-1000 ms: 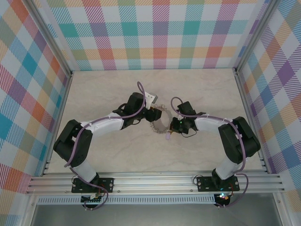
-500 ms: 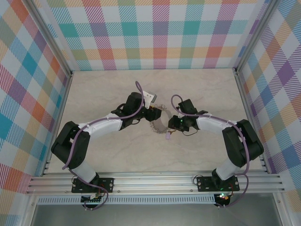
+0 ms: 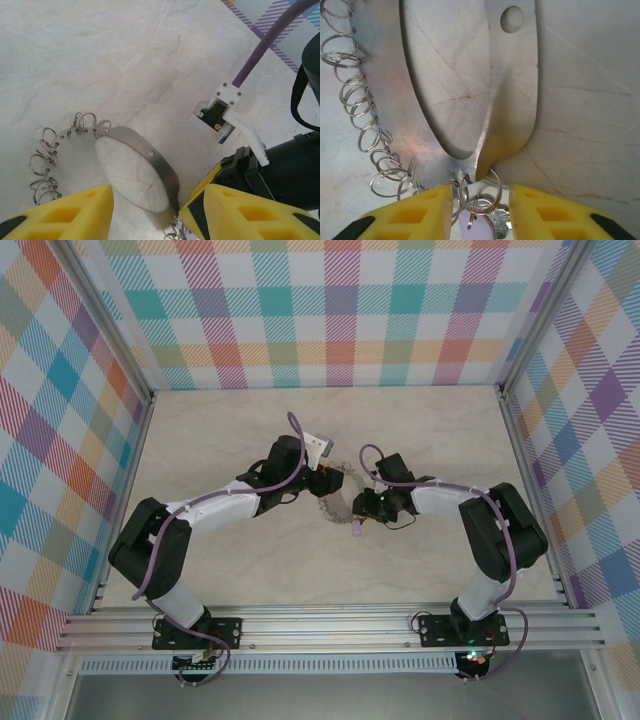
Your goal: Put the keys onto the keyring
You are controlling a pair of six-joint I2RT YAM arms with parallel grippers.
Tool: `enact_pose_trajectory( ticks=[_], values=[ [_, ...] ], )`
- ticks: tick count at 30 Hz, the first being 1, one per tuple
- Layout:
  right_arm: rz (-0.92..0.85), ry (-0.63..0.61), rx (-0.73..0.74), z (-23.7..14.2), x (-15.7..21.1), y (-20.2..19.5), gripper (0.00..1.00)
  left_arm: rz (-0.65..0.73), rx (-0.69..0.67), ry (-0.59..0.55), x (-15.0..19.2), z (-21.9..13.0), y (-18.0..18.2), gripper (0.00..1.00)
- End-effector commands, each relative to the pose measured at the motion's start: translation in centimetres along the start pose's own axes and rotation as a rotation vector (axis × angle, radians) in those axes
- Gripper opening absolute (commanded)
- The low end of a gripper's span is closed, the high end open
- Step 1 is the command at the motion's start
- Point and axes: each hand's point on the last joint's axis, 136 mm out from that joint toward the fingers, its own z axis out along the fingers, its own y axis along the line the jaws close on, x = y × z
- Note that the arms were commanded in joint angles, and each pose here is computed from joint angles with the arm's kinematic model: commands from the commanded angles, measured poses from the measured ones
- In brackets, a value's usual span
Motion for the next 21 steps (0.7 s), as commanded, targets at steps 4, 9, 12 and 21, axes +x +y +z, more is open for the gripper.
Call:
enact_pose_trajectory(
  ticks=[4,9,12,21],
  values=[
    [0.043,0.018,-0.040,1.2,-0.4,0.6,0.33,-0.002,0.011,-0.048,-1.3,-1.2,-0.3,0.51],
    [0.062,0.020,-0.052,1.4,-0.6,0.8,0.22,-0.001,0.007,-0.051,-1.4,-1.2,-0.3,0.51],
    [0.077,0.021,-0.055,1.6,-0.6,0.9,0.16,-0.002,0.007,-0.048,-1.3,-1.2,-0.3,0.51],
    [0.114,0.017,-0.108,1.1,-1.4,1.5,0.00,0.004,0.007,-0.049,-1.4,-1.3,-0.3,0.52]
  ],
)
